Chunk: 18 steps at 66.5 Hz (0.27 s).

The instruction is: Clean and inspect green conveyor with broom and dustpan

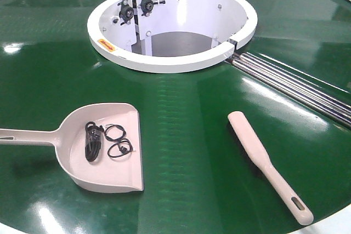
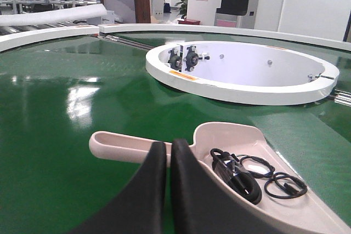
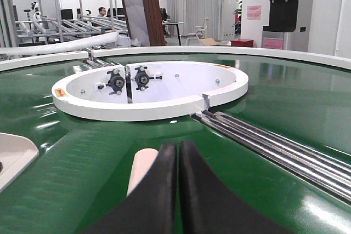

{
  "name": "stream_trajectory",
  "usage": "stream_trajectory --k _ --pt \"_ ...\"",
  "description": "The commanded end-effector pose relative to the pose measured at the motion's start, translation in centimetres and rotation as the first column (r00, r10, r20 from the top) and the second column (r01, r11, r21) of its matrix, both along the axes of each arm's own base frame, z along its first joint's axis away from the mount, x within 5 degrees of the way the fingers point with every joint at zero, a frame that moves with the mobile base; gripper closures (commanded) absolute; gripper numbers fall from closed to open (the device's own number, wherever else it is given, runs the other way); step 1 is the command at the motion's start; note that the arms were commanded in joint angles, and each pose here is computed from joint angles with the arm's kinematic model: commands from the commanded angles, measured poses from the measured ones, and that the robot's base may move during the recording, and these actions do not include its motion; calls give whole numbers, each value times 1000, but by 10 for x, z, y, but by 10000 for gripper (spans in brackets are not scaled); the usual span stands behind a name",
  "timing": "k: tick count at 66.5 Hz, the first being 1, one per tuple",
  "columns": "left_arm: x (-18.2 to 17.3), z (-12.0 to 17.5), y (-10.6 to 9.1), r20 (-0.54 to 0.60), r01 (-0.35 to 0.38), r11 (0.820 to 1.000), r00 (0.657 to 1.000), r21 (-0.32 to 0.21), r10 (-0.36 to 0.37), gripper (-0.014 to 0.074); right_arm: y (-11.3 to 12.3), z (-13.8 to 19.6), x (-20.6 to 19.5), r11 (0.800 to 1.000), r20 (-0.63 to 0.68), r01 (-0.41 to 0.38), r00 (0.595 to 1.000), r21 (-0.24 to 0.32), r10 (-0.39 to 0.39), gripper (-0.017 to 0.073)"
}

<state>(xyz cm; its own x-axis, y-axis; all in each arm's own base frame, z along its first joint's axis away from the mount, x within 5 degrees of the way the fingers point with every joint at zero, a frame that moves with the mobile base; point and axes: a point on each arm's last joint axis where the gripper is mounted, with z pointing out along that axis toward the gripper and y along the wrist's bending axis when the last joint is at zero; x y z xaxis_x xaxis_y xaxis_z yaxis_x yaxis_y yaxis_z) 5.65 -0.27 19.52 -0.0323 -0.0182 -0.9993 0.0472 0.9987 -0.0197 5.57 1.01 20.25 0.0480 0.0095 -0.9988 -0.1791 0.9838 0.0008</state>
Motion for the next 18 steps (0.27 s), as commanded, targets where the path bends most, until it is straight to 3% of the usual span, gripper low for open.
stream_trajectory --k 1,18 --pt "-1 5 0 80 -3 1000 997 -14 4 600 0 6 -1 1000 79 -3 997 -6 3 568" --pt "-1 5 0 80 -3 1000 997 -14 4 600 0 6 -1 1000 79 -3 997 -6 3 568"
